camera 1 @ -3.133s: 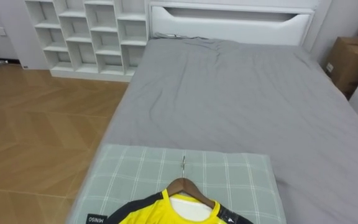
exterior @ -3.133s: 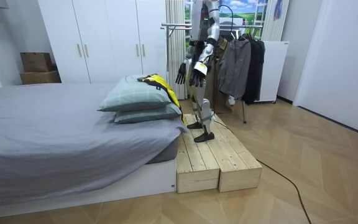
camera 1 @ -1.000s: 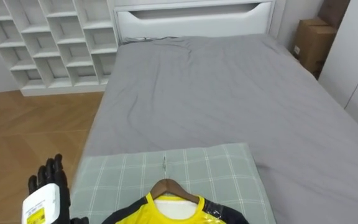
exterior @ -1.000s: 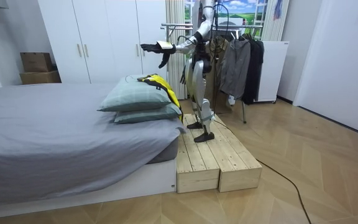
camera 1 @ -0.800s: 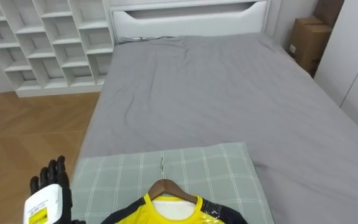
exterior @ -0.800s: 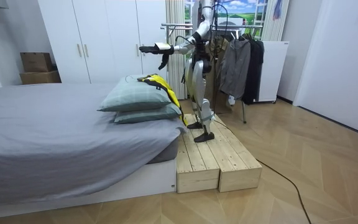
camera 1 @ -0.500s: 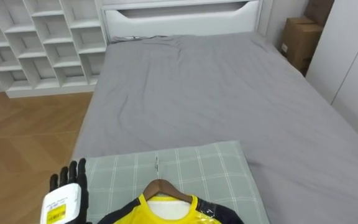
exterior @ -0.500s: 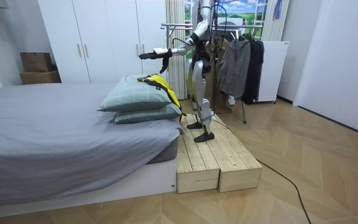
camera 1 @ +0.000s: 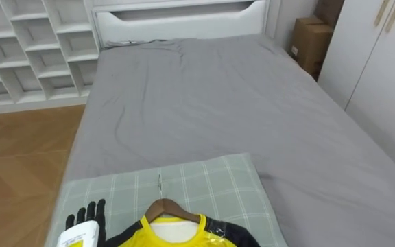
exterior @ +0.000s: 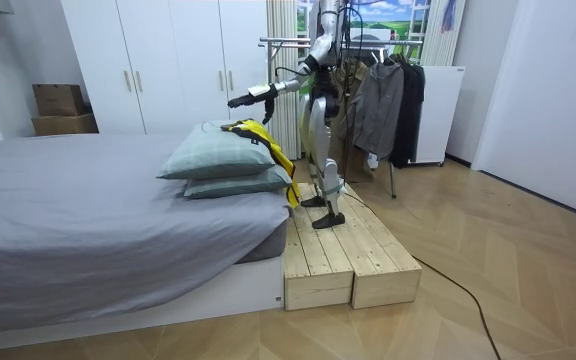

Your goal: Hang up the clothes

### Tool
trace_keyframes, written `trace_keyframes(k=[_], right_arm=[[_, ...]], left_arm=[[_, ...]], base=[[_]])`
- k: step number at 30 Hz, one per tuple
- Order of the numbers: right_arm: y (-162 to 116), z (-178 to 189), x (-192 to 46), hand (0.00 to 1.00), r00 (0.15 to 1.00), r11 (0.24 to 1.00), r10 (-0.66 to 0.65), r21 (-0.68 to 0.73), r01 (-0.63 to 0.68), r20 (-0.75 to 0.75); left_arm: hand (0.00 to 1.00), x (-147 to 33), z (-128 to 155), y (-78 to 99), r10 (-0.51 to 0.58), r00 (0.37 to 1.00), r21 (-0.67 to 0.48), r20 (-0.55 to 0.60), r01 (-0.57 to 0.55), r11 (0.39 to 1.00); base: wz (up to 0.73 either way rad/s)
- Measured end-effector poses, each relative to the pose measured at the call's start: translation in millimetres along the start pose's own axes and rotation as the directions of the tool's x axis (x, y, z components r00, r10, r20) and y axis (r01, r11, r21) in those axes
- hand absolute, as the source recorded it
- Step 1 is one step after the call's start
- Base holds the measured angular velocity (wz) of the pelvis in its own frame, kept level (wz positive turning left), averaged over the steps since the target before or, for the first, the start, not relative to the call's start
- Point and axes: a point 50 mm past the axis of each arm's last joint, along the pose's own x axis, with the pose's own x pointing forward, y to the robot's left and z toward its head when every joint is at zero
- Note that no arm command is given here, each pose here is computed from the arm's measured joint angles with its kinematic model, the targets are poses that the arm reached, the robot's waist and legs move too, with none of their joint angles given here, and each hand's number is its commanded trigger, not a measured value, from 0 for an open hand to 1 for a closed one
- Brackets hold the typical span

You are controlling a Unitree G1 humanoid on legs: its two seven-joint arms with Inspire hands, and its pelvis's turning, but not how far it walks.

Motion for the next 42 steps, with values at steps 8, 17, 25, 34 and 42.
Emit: trace_keyframes(k=[8, 17, 25, 34, 42], right_arm=[[-1, 8, 0, 0.00, 1.000, 1.000, -0.005, -0.007, 0.005, 0.011], [-1, 19, 1, 0.00, 0.999, 0.999, -0.014, -0.031, 0.015, 0.039], [0, 19, 1, 0.00, 0.999, 0.999, -0.023, -0.028, 0.024, 0.045], [5, 8, 1, 0.00, 1.000, 1.000, -0.011, -0.025, 0.011, 0.024], [10, 6, 1, 0.00, 0.999, 1.000, 0.003, -0.024, -0.002, 0.032]], left_arm=[[0.00, 1.6, -1, -0.4, -0.010, 1.000, 0.009, -0.008, 0.010, 1.000], [0.00, 23.0, 11, 19.2, 0.056, 0.998, 0.010, 0.018, -0.056, 0.998], [0.00, 44.2, 11, 45.8, 0.146, 0.989, 0.010, 0.016, -0.146, 0.989], [0.00, 50.2, 0, 65.2, 0.262, 0.965, 0.010, 0.003, -0.262, 0.965], [0.00, 59.9, 5, 81.0, 0.291, 0.956, 0.011, 0.022, -0.292, 0.956]], base=[[0.00], [0.00], [-0.01], [0.00], [0.02]])
